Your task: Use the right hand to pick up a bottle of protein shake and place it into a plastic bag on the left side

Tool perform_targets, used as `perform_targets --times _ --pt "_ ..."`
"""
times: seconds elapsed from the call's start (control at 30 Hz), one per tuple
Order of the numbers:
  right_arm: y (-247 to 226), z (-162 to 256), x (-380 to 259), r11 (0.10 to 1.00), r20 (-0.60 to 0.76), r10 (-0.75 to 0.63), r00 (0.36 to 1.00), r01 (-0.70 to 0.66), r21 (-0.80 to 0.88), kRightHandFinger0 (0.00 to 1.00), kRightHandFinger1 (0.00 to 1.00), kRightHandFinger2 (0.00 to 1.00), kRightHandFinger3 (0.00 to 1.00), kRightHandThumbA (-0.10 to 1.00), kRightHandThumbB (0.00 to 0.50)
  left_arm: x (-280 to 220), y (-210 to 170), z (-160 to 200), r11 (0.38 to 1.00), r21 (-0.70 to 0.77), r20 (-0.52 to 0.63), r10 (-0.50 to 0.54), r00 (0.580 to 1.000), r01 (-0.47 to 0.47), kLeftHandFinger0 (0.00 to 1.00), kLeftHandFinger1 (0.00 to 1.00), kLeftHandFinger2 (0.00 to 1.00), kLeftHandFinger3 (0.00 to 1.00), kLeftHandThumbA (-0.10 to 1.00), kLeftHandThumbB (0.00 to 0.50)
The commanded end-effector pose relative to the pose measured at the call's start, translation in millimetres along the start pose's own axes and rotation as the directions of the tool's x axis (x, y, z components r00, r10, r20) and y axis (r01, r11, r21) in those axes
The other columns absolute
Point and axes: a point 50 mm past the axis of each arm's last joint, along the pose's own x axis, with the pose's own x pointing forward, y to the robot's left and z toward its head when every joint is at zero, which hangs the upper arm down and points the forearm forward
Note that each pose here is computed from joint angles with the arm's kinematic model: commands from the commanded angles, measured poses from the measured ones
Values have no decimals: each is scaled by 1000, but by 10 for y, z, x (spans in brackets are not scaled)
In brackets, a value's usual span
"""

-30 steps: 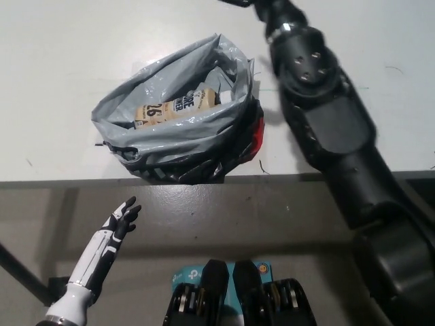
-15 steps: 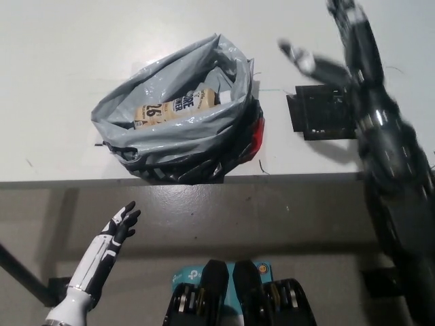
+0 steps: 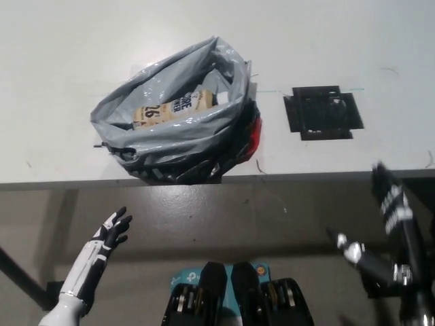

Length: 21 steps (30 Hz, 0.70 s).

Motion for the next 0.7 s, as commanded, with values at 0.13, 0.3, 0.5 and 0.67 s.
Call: perform_targets --times 0.13,0.3,0.5,0.67 --pt "171 -214 164 995 20 66 998 -67 74 1000 1000 1000 1000 701 119 41 91 175 1000 -26 73 8 997 -6 1000 1000 1000 1000 1000 127" --pt "172 -358 116 994 -28 80 996 -77 76 1000 1000 1000 1000 699 126 37 100 167 999 -32 68 9 998 -7 1000 1000 1000 1000 1000 116" --pt "184 -421 106 993 -44 96 994 -93 72 1000 1000 1000 1000 710 130 19 112 152 999 -32 66 8 998 -6 1000 1000 1000 1000 1000 127" --pt "205 -460 105 991 -66 121 990 -117 72 1000 1000 1000 1000 696 147 34 125 169 1000 -28 66 5 998 -3 1000 1000 1000 1000 1000 117"
